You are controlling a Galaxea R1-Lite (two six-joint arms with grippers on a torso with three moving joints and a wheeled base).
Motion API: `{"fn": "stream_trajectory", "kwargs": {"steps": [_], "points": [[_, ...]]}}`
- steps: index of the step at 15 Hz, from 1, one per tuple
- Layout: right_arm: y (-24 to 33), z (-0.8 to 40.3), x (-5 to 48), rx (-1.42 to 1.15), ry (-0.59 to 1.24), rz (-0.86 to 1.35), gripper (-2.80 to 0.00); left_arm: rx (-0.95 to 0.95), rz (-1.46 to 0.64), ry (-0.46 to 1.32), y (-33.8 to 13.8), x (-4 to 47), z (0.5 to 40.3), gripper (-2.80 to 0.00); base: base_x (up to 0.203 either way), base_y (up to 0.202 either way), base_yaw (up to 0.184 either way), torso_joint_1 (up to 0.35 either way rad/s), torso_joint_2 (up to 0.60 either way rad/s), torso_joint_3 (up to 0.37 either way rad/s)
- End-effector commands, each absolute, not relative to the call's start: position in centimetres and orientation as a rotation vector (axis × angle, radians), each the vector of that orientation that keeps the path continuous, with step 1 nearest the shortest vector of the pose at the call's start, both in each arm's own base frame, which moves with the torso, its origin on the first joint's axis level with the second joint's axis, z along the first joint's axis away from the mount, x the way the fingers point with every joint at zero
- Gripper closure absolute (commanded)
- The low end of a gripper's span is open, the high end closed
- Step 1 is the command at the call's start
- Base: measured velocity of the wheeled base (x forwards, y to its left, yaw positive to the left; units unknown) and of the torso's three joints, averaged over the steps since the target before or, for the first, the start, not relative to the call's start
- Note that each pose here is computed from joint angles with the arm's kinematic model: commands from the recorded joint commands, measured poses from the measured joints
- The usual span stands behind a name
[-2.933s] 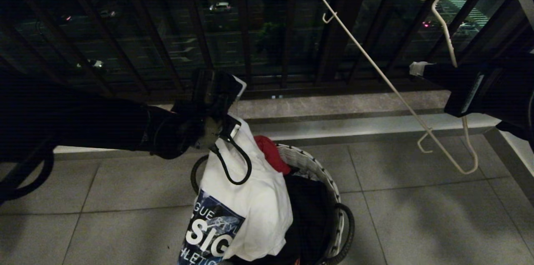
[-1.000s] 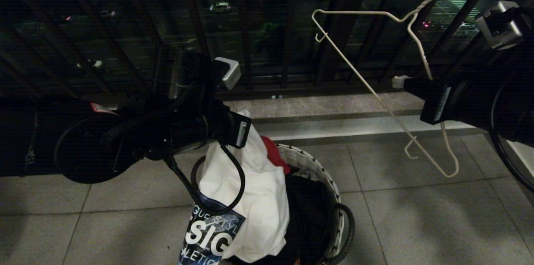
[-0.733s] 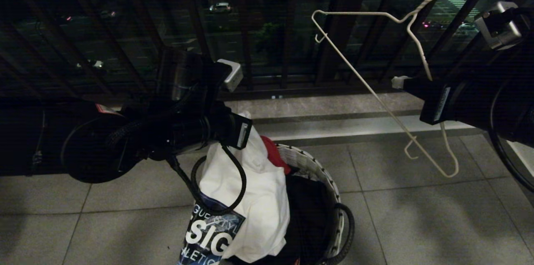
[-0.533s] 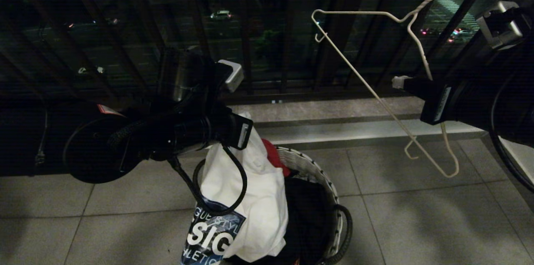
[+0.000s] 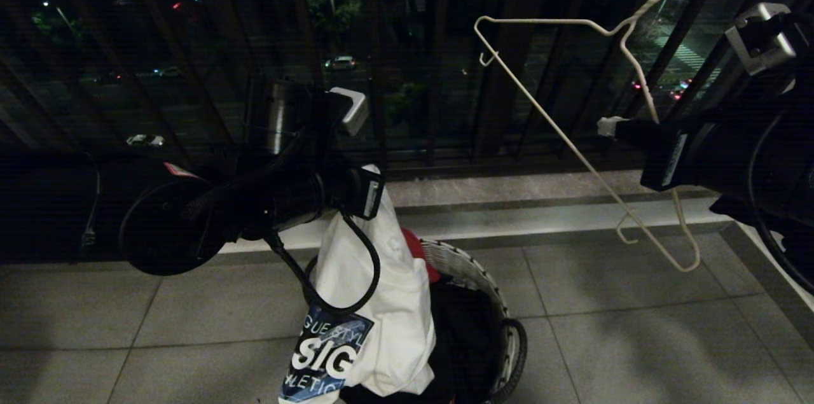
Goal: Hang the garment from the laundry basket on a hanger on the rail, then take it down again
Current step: Pick up clothes from the basket
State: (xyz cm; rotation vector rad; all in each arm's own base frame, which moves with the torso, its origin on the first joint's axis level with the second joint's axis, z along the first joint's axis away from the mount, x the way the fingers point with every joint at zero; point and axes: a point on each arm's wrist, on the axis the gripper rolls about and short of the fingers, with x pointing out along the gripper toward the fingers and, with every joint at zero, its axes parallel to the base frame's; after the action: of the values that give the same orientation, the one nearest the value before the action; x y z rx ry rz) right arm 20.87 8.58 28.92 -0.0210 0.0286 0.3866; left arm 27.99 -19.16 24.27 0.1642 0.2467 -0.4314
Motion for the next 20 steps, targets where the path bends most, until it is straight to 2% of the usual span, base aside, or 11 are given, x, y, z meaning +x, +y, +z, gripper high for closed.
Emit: {"fn": "stream_trajectory", "kwargs": {"steps": [1,20], "points": [[8.7,28.8,21.0,-0.022,0.031,0.388,0.0,0.159,-0.412,0.244,-19.1,28.9,24.0,0.0,0.0,0.0,0.0,0.001,0.0,0.206],[8.8,28.5,21.4,-0.025,0.045,0.387,0.0,0.135,-0.352,0.222,-18.6,32.0,23.3,0.0,0.0,0.0,0.0,0.001,0.0,0.202]]}}
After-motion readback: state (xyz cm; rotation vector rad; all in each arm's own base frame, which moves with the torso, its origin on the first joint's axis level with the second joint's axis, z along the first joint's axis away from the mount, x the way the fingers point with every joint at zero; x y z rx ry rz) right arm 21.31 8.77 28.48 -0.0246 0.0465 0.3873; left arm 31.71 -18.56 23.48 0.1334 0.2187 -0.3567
